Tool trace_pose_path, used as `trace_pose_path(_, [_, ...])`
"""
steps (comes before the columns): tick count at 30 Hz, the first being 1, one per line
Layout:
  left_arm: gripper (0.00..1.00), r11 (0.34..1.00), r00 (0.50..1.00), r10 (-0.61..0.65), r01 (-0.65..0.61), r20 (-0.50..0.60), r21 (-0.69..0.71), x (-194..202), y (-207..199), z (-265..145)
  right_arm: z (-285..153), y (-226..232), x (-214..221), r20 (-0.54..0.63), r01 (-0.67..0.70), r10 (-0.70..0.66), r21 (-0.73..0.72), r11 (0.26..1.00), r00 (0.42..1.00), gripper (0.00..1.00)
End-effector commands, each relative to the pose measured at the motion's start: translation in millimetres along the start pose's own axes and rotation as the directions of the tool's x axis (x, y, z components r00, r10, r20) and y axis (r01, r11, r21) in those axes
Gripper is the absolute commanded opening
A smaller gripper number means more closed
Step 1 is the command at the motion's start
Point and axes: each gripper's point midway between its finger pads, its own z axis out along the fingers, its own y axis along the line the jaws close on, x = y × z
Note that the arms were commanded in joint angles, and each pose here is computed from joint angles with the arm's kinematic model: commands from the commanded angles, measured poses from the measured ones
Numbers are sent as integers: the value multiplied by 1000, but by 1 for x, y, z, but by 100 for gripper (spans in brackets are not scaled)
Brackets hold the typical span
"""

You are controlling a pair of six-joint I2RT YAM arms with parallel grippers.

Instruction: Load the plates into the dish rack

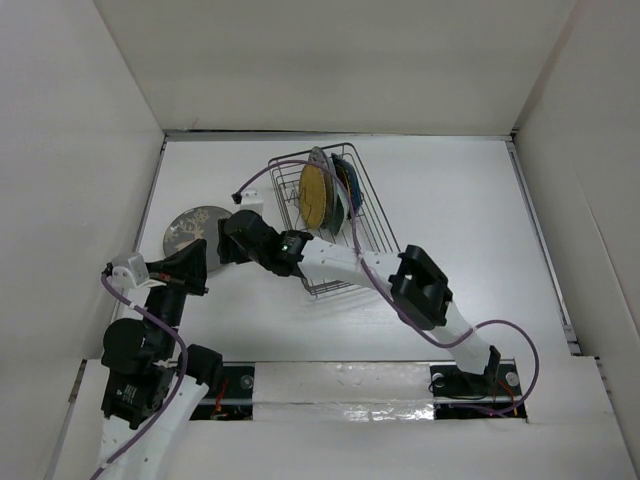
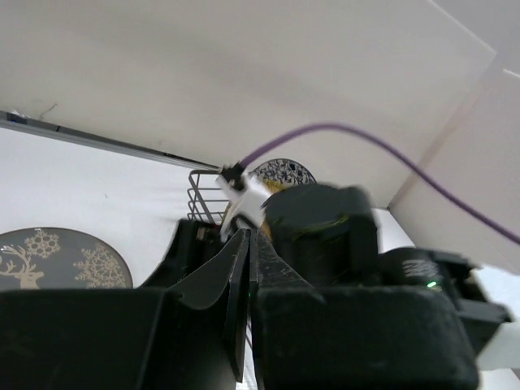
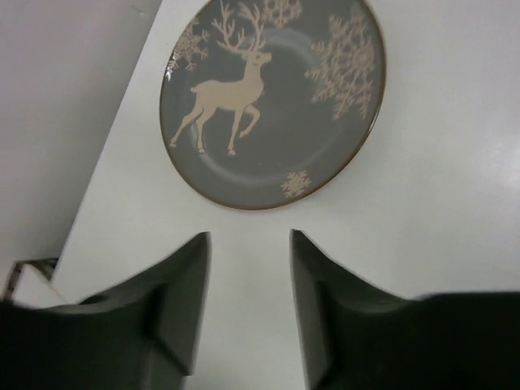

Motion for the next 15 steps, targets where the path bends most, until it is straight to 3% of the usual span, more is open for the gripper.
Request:
trace_pose_path(1, [0, 999, 996, -22, 24, 81, -23, -19, 2, -1, 14, 24, -5, 3, -206, 207, -90, 974, 978, 64])
trace_pose_path(4, [0, 1000, 996, -24, 26, 91, -16, -22, 1, -3, 26, 18, 19, -21, -275, 274, -52, 960, 961, 69])
trace_pose_path(15, [10, 999, 995, -28, 25, 100, 23, -23, -4, -12, 66, 3, 91, -137, -507, 507, 42, 861, 851, 70])
